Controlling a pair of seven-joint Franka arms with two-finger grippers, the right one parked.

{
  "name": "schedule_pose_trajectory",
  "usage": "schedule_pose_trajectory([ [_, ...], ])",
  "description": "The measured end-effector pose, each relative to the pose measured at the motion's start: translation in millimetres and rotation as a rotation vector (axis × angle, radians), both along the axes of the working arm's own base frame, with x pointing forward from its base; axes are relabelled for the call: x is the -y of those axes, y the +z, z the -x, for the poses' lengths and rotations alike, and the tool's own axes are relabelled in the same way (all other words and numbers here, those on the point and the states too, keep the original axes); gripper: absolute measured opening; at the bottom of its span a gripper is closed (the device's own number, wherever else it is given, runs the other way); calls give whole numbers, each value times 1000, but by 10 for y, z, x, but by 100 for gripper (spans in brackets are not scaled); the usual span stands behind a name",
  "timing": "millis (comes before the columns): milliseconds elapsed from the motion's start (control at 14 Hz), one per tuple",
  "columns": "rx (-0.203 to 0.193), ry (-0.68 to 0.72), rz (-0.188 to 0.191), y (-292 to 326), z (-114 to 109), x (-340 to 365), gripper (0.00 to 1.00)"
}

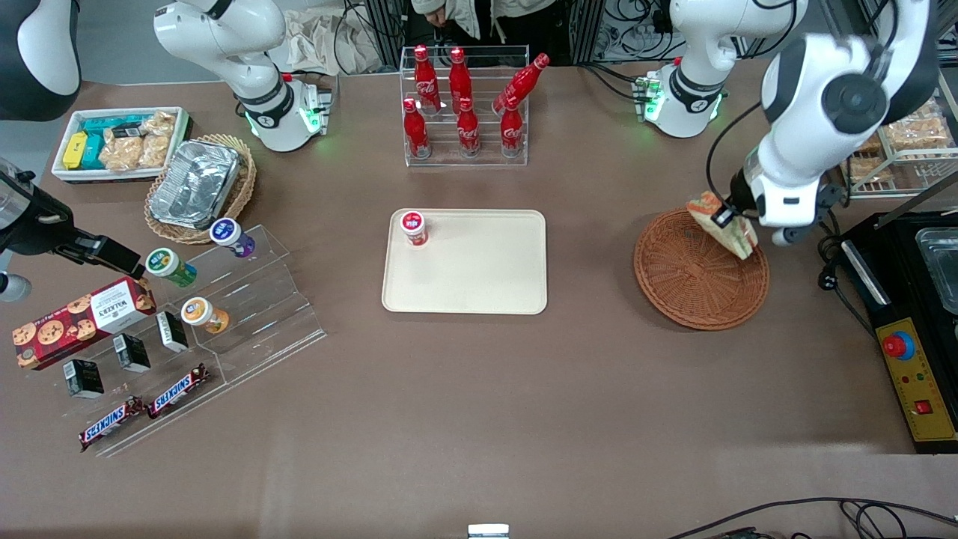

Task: Place sandwich from basket to tray
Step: 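Carry the sandwich with the left gripper over the white tray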

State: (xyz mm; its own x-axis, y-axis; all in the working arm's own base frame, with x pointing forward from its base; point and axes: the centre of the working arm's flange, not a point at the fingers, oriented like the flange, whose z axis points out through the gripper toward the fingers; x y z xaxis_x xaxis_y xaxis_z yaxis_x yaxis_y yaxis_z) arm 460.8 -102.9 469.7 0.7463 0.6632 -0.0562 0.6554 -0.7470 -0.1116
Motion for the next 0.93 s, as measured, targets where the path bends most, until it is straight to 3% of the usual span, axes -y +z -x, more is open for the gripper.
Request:
schedule_pose_trajectory([
  [214,17,-54,-9,267,14,311,20],
  [714,30,-228,-38,260,281,1160,20],
  [929,42,-322,-32,158,362,1508,20],
])
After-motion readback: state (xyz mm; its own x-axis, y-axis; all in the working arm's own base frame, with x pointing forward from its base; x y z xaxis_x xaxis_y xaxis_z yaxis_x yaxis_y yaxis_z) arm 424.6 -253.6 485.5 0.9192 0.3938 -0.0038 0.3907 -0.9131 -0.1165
